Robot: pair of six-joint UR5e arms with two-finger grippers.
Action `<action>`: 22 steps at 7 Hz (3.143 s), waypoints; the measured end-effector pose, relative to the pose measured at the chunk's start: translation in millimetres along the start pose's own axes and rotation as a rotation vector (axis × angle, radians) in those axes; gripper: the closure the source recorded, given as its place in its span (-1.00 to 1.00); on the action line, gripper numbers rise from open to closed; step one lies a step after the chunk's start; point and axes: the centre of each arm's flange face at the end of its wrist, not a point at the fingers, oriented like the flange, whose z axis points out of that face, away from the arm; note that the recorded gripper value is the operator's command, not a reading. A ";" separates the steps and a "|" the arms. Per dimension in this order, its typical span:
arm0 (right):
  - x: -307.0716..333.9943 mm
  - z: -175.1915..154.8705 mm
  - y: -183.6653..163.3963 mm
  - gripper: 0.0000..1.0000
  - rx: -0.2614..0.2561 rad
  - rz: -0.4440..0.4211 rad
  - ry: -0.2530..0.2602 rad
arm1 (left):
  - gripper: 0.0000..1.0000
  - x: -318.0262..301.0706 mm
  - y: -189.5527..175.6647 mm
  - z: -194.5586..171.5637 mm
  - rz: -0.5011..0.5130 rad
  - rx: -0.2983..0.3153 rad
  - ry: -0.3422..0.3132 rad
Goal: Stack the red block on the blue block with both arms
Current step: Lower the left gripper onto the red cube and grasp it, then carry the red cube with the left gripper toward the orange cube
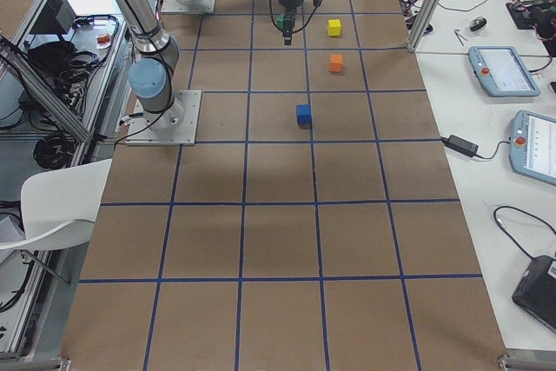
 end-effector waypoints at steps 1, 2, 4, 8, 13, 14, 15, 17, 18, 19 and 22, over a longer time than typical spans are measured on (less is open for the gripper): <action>0.2 -0.2 -0.2 -1.00 0.000 0.001 -0.001 | 0.85 -0.4 -2.3 6.7 0.002 0.003 0.000; 0.5 -0.6 -0.4 -1.00 0.001 0.002 -0.001 | 0.87 -0.5 -3.7 9.4 0.004 0.005 0.001; 0.5 -0.7 -1.1 -1.00 0.002 0.002 -0.002 | 0.86 4.3 -6.3 -0.2 0.002 0.027 0.008; -0.5 0.0 -1.2 -1.00 0.002 0.001 -0.011 | 0.85 84.9 -62.2 -82.5 0.001 0.062 0.074; -0.7 0.7 -1.5 -1.00 0.001 0.001 -0.011 | 0.77 292.6 -109.3 -111.0 -0.035 0.081 0.184; -1.0 3.1 -2.3 -1.00 -0.003 0.001 -0.010 | 0.66 304.7 -111.9 -93.0 -0.030 0.063 0.167; -0.9 5.5 -3.2 -1.00 -0.008 0.000 -0.008 | 0.37 310.3 -113.5 -75.2 -0.027 0.044 0.149; -0.7 6.3 -3.9 -1.00 -0.009 0.000 -0.006 | -0.13 326.4 -109.3 -44.2 -0.001 0.009 0.116; -0.7 5.9 -4.2 -1.00 -0.008 0.000 -0.006 | -0.78 334.1 -105.9 -29.0 0.011 -0.005 0.096; -0.7 5.6 -4.3 -1.00 -0.008 0.002 -0.006 | -1.00 338.6 -104.8 -20.7 0.020 0.001 0.092; -1.0 6.1 -3.7 -1.00 -0.008 0.002 -0.006 | -1.00 330.6 -120.1 -64.4 0.080 0.088 0.121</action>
